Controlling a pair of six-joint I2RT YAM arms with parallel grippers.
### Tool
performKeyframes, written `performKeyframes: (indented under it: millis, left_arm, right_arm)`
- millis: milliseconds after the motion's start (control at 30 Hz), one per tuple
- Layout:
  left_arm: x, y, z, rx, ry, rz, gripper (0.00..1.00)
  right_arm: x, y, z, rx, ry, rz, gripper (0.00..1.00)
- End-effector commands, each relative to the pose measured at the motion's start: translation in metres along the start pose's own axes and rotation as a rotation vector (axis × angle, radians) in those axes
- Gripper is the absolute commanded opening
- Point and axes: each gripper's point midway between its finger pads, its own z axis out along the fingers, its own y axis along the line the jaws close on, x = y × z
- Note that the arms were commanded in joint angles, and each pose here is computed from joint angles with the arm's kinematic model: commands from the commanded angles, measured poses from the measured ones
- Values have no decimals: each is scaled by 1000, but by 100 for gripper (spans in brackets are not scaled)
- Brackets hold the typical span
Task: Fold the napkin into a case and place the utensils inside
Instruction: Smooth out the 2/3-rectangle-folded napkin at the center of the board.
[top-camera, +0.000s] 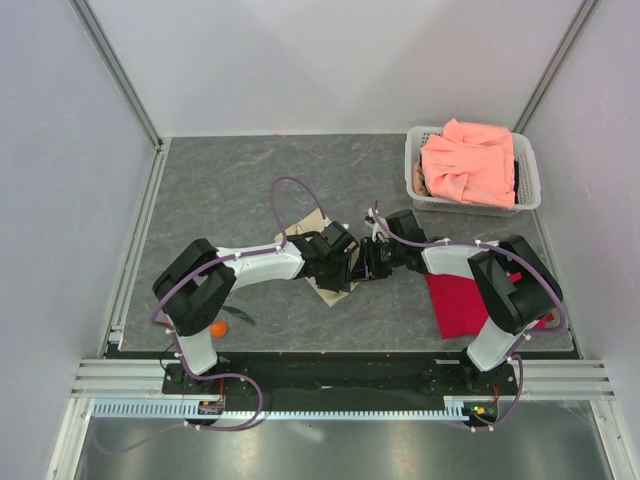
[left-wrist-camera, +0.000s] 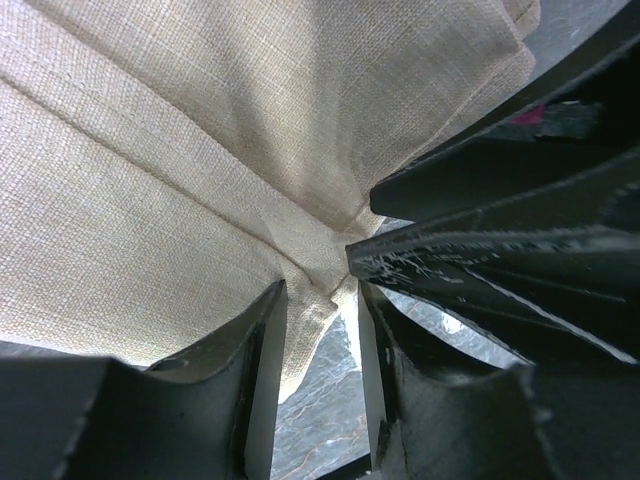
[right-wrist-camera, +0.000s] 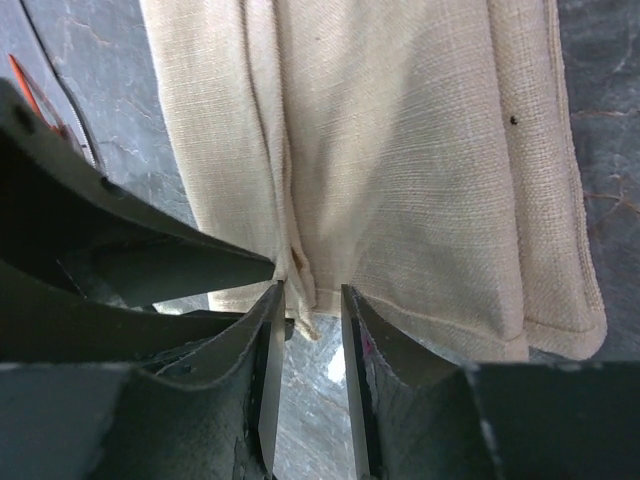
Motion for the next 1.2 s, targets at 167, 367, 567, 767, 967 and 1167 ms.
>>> performKeyframes:
  millis: [167,367,567,767,967,1167]
  left_arm:
    - [-6,0,1,-43,-39,-29,24]
    - [-13,-7,-19,-22,-74,-48,9]
    - [-11,-14,-23,-2,-68,-58,9]
    - [-16,-24,-26,31,-66,-54,2]
    - [-9,-29,-16,42,-42,-52,2]
    - [-4,-28,-10,50,-24,-58,20]
  right_arm:
    - [10,1,7,-32,15,-14,33]
    - [17,-1,8,-35,31,-9,28]
    - [17,2,8,-40,30,-17,27]
    - [24,5,9,-47,46,-8,12]
    - [33,11,9,-49,50,-13,3]
    - [15,18,-5,0,-7,-36,8]
